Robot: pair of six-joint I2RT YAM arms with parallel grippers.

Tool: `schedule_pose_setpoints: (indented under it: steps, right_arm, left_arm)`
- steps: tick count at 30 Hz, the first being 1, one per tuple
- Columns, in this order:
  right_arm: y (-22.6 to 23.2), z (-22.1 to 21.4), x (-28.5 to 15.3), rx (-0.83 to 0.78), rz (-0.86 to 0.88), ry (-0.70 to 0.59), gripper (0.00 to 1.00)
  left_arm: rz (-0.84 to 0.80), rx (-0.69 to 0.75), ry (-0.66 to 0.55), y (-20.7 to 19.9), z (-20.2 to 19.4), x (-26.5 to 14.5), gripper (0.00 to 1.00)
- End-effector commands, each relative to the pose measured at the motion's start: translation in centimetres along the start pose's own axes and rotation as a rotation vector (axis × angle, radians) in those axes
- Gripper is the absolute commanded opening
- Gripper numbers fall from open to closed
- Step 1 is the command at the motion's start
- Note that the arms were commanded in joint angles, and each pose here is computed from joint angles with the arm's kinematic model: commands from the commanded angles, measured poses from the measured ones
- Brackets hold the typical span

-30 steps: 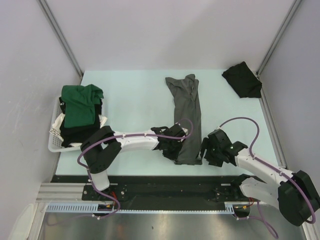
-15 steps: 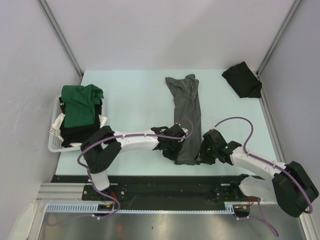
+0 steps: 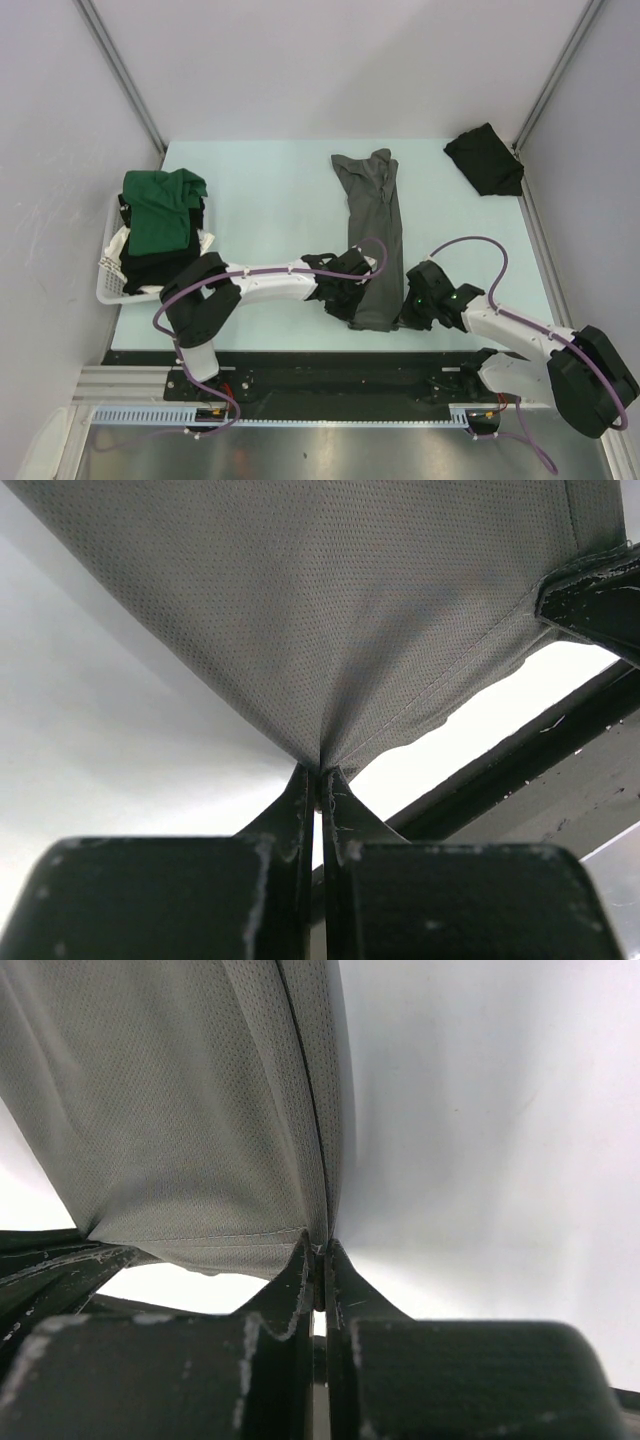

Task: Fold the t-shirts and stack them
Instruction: Grab the bottom of the folded rectangular tshirt with both arms, then fold the folded rectangular tshirt in 1/3 of the way

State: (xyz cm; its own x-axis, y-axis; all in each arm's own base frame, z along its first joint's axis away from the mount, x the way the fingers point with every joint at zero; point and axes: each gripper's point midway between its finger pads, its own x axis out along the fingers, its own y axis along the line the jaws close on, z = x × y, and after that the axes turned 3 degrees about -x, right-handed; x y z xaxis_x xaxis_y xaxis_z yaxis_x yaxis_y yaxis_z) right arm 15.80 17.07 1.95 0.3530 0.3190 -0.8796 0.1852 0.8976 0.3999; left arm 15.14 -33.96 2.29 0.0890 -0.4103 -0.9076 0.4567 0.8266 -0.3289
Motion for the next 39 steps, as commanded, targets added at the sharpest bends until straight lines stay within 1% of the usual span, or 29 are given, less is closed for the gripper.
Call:
schedule_pose_setpoints:
  steps: [1, 6, 12, 13, 16, 17, 22, 23, 28, 30, 31, 33, 34, 36, 37, 39]
  right_arm:
    - [-0.1, 0.3, -0.7, -0.007, -0.005, -0.007, 0.00]
    - [1.3, 2.3, -1.9, -0.008, 0.030, -0.035, 0.00]
    - [2.7, 4.5, -3.2, -0.024, 0.065, -0.045, 0.00]
    - [3.2, 5.4, -3.6, -0.021, 0.077, -0.062, 0.00]
    - [3.6, 6.5, -4.0, -0.045, 0.079, -0.069, 0.00]
    - [4.2, 7.5, -4.6, -0.045, 0.090, -0.092, 0.00]
    - [4.8, 10.2, -5.0, -0.085, 0.080, -0.107, 0.00]
    - [5.2, 11.3, -5.4, -0.084, 0.087, -0.126, 0.00]
    - [5.6, 13.6, -4.7, -0.099, 0.097, -0.113, 0.00]
    - [5.9, 15.2, -4.8, -0.096, 0.107, -0.133, 0.00]
    - [5.8, 15.5, -4.6, -0.101, 0.108, -0.129, 0.00]
    - [5.9, 17.0, -4.1, -0.094, 0.110, -0.135, 0.00]
    - [5.9, 17.5, -4.0, -0.095, 0.111, -0.137, 0.00]
    - [6.0, 19.1, -3.5, -0.102, 0.111, -0.146, 0.00]
    - [6.2, 19.6, -3.5, -0.112, 0.117, -0.151, 0.00]
    - [5.8, 20.5, -2.6, -0.123, 0.105, -0.137, 0.00]
  left_arm:
    - [0.003, 0.041, -0.075, -0.8, 1.9, -2.6, 0.00]
    - [0.031, 0.057, -0.124, -0.9, 3.5, -4.0, 0.00]
    - [0.026, 0.079, -0.182, -1.6, 5.8, -6.2, 0.00]
    - [0.036, 0.077, -0.188, -1.4, 6.1, -6.4, 0.00]
    - [0.042, 0.072, -0.217, -1.1, 7.4, -7.4, 0.00]
    - [0.045, 0.066, -0.230, -0.9, 8.1, -7.7, 0.00]
    - [0.050, 0.052, -0.270, -0.2, 10.4, -9.0, 0.00]
    - [0.079, 0.043, -0.293, 0.7, 11.2, -9.3, 0.00]
    - [0.106, 0.015, -0.337, 2.5, 14.3, -10.1, 0.00]
    - [0.117, 0.015, -0.335, 3.0, 15.1, -9.9, 0.00]
    - [0.117, 0.007, -0.356, 3.3, 16.2, -10.4, 0.00]
    - [0.128, 0.007, -0.347, 3.9, 17.1, -9.7, 0.00]
    - [0.122, 0.005, -0.370, 3.9, 18.4, -10.2, 0.00]
    - [0.138, 0.005, -0.358, 4.4, 19.2, -9.4, 0.00]
    - [0.133, 0.002, -0.382, 4.3, 20.5, -10.0, 0.00]
    - [0.141, -0.002, -0.361, 4.8, 21.2, -8.8, 0.00]
